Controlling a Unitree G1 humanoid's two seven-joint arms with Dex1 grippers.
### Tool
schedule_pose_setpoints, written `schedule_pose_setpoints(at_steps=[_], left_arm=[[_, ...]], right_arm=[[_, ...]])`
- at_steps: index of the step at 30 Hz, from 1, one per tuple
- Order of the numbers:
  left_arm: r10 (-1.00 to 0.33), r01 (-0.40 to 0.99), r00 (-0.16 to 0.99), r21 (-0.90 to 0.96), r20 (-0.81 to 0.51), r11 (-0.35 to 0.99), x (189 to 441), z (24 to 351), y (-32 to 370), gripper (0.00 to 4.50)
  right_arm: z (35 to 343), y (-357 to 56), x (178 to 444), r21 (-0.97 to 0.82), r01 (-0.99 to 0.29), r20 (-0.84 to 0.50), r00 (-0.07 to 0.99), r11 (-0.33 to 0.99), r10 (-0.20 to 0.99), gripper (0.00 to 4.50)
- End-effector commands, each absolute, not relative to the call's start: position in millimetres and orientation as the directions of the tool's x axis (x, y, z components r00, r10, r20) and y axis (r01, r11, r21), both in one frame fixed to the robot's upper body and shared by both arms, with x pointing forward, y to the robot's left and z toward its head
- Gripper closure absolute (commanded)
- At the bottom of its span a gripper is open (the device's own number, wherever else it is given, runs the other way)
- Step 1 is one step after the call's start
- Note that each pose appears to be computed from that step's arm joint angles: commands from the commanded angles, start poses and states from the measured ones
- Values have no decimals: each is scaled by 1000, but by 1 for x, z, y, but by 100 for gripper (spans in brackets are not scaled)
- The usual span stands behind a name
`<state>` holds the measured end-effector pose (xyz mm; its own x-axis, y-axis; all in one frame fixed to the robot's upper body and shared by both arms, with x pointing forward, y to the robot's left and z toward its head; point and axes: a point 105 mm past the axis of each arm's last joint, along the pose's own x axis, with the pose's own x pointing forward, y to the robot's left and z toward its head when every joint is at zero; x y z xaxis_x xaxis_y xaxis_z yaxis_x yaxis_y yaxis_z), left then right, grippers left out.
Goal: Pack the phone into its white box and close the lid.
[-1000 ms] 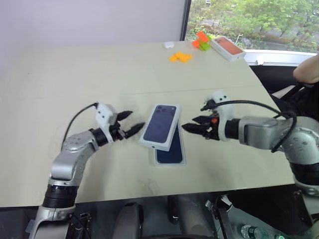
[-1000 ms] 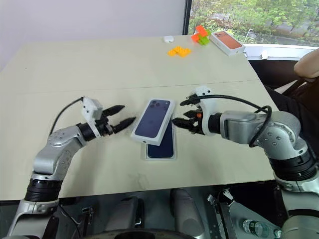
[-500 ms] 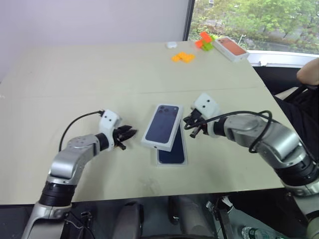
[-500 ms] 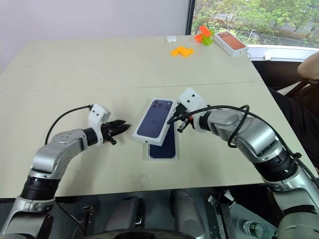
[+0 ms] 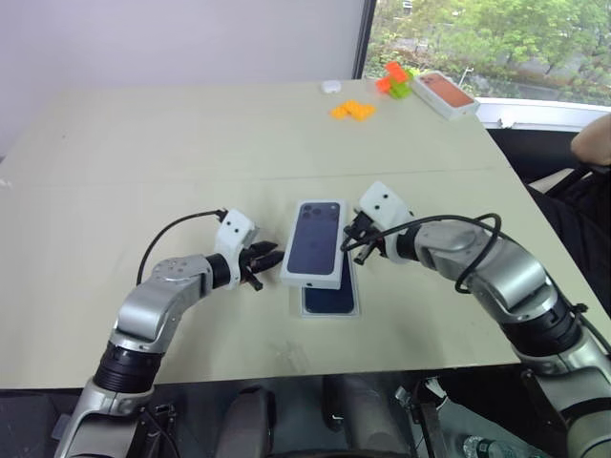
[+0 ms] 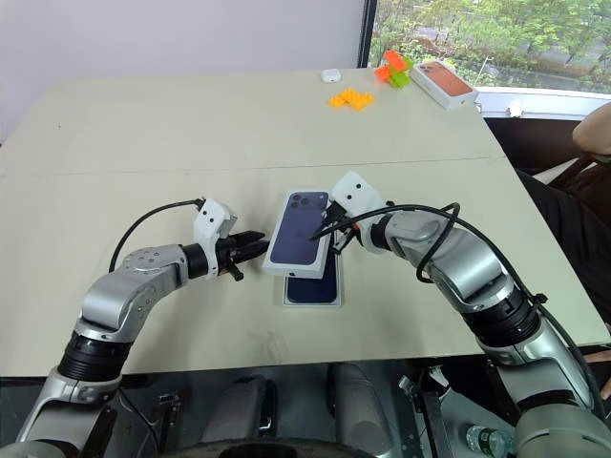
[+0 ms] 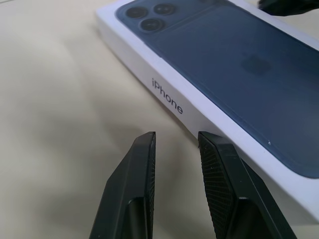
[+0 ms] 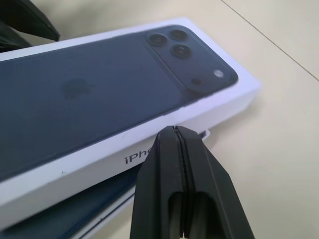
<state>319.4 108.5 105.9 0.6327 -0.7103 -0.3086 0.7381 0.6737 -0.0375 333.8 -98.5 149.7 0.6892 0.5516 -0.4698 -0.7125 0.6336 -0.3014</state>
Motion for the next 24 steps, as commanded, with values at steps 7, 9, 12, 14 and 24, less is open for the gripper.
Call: schedule_pose_setpoints(at_steps=[7, 9, 12, 14, 24], left_arm=[[-737, 764, 616, -19, -280, 645, 314, 116, 103, 305], [-743, 769, 609, -24, -277, 639, 314, 116, 101, 305], [-762, 783, 589, -40, -269, 620, 310, 118, 97, 305], [-777, 797, 570, -50, -268, 602, 306, 119, 95, 305], [-812, 826, 520, -84, -266, 557, 294, 120, 93, 305]], right_arm=[[155, -103, 336, -331, -696, -450, 710, 638, 541, 450], [152, -100, 334, -324, -707, -456, 699, 629, 551, 450], [151, -96, 330, -307, -725, -458, 680, 617, 572, 450], [151, -95, 328, -303, -730, -458, 675, 613, 578, 450], [158, -99, 313, -319, -762, -462, 644, 564, 610, 450]])
